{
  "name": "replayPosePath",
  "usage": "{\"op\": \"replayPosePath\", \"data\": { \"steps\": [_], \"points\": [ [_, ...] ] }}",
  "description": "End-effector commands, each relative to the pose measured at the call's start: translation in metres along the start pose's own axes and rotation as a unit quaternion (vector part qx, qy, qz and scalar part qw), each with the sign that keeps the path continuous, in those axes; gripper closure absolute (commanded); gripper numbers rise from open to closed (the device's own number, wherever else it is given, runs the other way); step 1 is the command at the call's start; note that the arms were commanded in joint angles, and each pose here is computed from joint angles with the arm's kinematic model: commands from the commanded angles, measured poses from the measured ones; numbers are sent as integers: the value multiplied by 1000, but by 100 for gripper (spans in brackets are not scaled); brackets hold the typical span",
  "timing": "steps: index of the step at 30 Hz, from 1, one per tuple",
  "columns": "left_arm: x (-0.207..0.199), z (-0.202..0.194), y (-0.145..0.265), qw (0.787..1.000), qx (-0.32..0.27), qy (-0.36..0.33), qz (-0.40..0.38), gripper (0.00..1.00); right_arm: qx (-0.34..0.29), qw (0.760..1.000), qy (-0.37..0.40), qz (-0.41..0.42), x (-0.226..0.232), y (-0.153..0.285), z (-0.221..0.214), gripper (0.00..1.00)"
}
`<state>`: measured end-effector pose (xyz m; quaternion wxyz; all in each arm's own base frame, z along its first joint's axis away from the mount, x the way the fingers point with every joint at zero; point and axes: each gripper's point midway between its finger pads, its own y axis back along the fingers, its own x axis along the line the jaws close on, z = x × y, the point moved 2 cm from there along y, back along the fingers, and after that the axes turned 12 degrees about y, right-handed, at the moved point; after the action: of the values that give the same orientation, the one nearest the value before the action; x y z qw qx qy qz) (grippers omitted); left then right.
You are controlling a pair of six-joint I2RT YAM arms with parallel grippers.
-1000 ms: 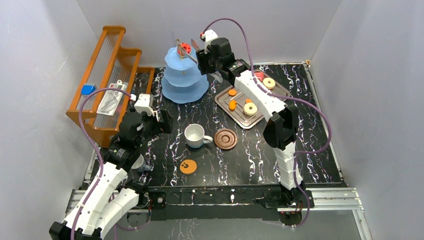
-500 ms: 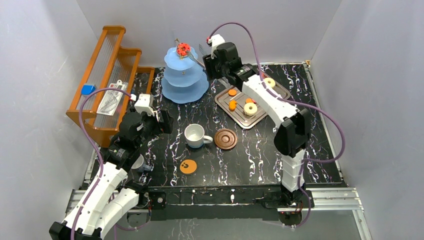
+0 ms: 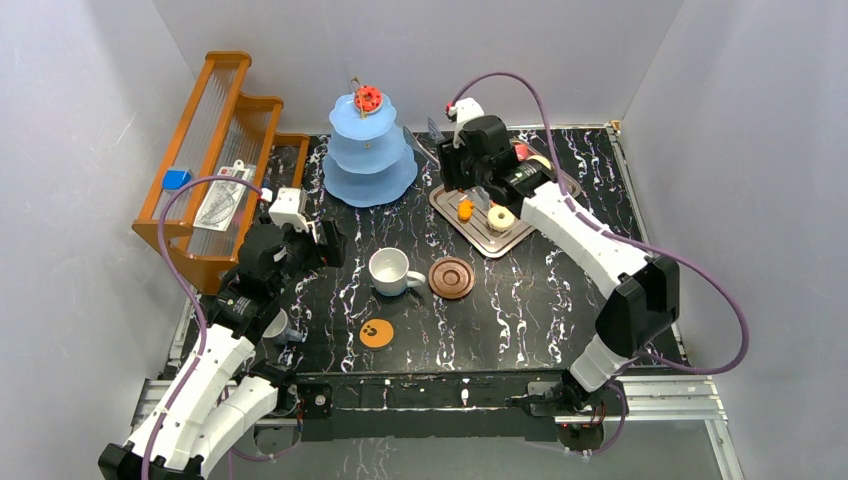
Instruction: Serve the afternoon tea
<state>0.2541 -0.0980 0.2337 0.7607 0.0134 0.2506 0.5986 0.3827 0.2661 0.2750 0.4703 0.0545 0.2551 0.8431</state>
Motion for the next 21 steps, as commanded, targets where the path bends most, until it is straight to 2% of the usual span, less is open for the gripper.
{"op": "replayPosePath", "data": {
  "steps": [1,10,21],
  "points": [
    [-2,5,0,1000,-10,-2,-2,2,2,999,-30,-21,-5,33,-6,42],
    [-3,4,-1,1000,-6,-3,-7,2,127,989,-62,-41,-3,49,-87,43],
    [-5,3,0,1000,-5,-4,-12,2,169,980,-87,-57,-7,39,-135,44]
  ]
}}
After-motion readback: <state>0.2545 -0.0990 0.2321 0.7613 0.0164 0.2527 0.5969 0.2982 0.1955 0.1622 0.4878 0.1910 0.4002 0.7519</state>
